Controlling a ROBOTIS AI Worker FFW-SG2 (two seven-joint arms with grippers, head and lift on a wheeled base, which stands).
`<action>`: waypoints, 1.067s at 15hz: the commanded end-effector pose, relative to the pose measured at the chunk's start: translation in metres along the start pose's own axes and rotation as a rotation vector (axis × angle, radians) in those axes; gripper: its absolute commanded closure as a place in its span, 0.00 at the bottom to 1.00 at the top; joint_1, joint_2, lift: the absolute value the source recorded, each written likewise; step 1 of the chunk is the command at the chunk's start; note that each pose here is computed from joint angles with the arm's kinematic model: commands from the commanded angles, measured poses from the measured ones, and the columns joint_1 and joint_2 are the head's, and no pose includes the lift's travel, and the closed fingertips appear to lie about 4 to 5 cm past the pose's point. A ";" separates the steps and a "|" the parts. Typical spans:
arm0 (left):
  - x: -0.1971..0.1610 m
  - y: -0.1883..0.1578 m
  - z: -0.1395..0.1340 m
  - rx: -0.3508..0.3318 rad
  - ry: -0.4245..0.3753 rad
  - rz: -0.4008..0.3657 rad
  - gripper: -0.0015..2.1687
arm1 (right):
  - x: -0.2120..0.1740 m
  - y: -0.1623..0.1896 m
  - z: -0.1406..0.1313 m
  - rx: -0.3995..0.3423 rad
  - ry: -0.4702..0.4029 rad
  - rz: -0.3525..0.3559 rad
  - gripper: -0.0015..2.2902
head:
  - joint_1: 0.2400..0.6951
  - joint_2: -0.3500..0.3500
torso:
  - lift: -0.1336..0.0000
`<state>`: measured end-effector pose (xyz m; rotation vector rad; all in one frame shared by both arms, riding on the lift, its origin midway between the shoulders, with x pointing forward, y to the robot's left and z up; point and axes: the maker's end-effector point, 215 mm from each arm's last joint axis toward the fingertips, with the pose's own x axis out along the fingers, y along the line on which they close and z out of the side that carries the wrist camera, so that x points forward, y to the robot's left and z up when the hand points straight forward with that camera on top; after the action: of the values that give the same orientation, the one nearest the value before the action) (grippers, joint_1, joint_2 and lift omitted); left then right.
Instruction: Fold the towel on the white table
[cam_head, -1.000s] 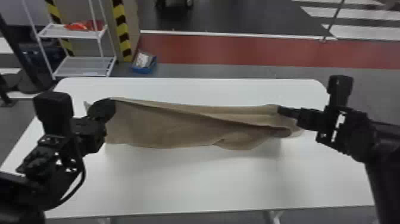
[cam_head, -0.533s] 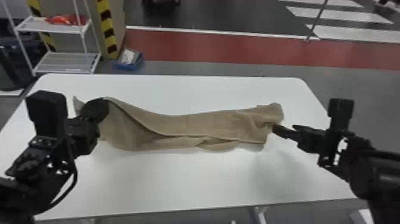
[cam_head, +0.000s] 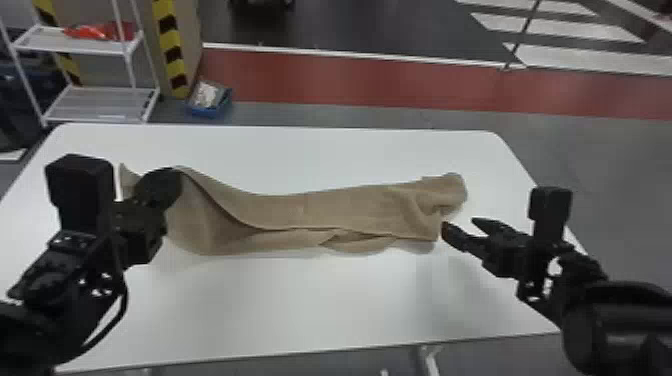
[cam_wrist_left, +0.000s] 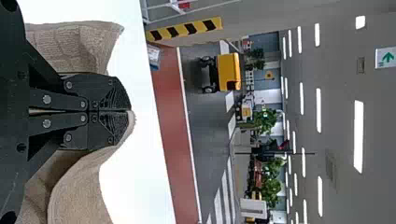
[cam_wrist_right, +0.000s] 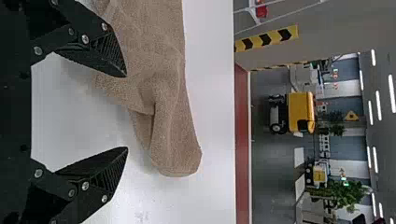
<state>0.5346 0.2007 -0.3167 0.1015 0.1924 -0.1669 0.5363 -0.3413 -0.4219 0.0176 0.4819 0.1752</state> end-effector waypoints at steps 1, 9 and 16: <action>0.000 0.001 0.000 0.002 0.001 0.001 0.87 | 0.011 0.014 -0.013 -0.045 0.039 0.019 0.18 | 1.00 0.29 | 0.10; 0.004 0.005 -0.003 0.012 0.008 0.003 0.87 | 0.031 0.022 -0.022 -0.050 0.094 0.041 0.23 | 1.00 0.33 | 0.10; -0.001 0.008 -0.002 0.016 0.005 0.008 0.87 | 0.032 0.050 -0.011 -0.021 0.114 0.119 0.75 | 1.00 0.37 | 0.10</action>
<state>0.5352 0.2085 -0.3177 0.1181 0.1959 -0.1612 0.5520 -0.2902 -0.4548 0.0129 0.6169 0.2928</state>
